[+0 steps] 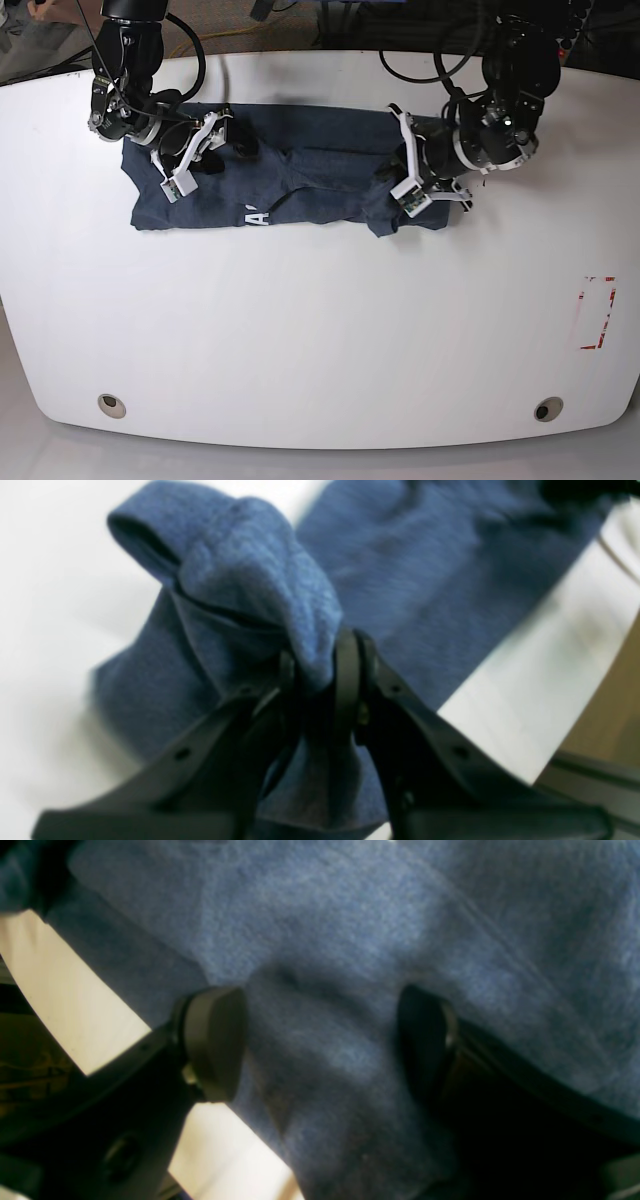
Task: Fold the T-shirt properly
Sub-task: 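Grasp the strip end with the left gripper and fold it toward the right gripper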
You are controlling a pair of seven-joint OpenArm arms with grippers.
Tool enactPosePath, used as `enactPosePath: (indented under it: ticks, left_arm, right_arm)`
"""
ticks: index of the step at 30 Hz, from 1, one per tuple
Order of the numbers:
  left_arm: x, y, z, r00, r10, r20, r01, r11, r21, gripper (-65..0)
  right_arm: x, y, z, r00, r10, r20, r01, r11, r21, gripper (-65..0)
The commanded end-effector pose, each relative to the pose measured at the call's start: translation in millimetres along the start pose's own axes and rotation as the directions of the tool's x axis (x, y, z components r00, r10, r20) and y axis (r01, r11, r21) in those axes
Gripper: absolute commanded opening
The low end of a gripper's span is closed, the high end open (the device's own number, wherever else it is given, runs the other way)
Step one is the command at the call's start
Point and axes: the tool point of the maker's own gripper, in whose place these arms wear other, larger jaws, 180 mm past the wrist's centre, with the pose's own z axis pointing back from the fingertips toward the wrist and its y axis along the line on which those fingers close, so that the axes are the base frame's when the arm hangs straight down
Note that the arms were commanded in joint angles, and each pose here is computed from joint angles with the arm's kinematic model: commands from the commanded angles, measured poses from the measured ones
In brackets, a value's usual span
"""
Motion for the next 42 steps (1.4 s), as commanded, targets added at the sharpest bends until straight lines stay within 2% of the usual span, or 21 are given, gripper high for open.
enactPosePath:
  ticks: [1,3,5,9,11,14,19,22,26,31,33,37,42]
  left_arm:
    - [11.1,-2.1,-3.4,0.999,-0.026,0.026,0.026,1.0,-0.001,-57.8]
    - [8.2,-9.5,-11.4,0.999,-0.033,0.007,0.033,0.999,-0.014,-54.9]
    - [5.8,-11.6,-16.7,0.999,-0.045,-0.012,0.045,0.999,-0.005,-47.6]
    - [11.3,-11.6,-23.0,0.998,-0.064,-0.022,0.065,0.997,0.038,-26.4]
    - [18.0,-11.9,-23.7,0.997,-0.075,-0.014,0.076,0.995,0.058,-21.1]
    - [35.0,-14.4,-19.9,0.995,-0.099,0.024,0.096,0.992,0.079,-20.3]
    - [70.5,-33.2,-13.9,0.976,-0.189,0.106,0.183,0.981,0.06,-20.3]
    - [74.6,-33.6,-12.1,0.973,-0.202,0.114,0.195,0.979,0.065,-20.4]
    - [62.6,-1.4,-1.0,0.981,-0.179,0.08,0.167,0.976,0.141,-20.4]
    - [37.2,38.6,15.4,0.992,-0.124,0.023,0.115,0.966,0.229,-20.4]
    - [22.5,48.5,21.9,0.995,-0.099,-0.006,0.098,0.962,0.253,-20.4]
    - [-8.4,60.4,30.2,0.997,-0.044,-0.066,0.061,0.959,0.278,-20.6]
    - [-36.1,59.8,29.0,0.994,0.025,-0.106,0.005,0.961,0.275,-21.9]
  right_arm:
    - [1.1,-3.8,2.9,1.0,0.016,-0.015,-0.016,1.0,-0.015,-20.5]
    - [1.3,-3.6,2.9,1.0,0.015,-0.014,-0.015,1.0,-0.014,-20.5]
    - [3.8,-2.8,3.2,1.0,0.018,-0.007,-0.018,1.0,-0.012,-20.5]
    - [4.9,-2.9,3.5,1.0,0.017,-0.003,-0.017,1.0,-0.011,-20.5]
    - [5.7,-3.0,3.4,1.0,0.018,-0.002,-0.018,1.0,-0.011,-20.5]
    - [5.7,-3.0,3.4,1.0,0.018,-0.002,-0.018,1.0,-0.011,-20.5]
    - [11.6,-3.5,2.1,1.0,0.023,0.008,-0.023,1.0,-0.01,-20.5]
    - [13.1,-4.1,2.3,1.0,0.024,0.011,-0.024,1.0,-0.011,-20.5]
    - [19.3,-2.5,3.9,0.999,0.04,0.022,-0.04,0.999,-0.013,-20.5]
    - [52.9,-4.2,25.0,0.988,0.108,0.107,-0.101,0.993,-0.065,-20.5]
    - [63.4,-10.6,38.0,0.984,0.107,0.141,-0.094,0.991,-0.092,-20.5]
    - [81.4,-41.4,75.6,0.974,0.039,0.222,-0.004,0.988,-0.154,-20.0]
    - [67.4,-92.2,105.7,0.948,-0.132,0.289,0.193,0.962,-0.194,-19.8]
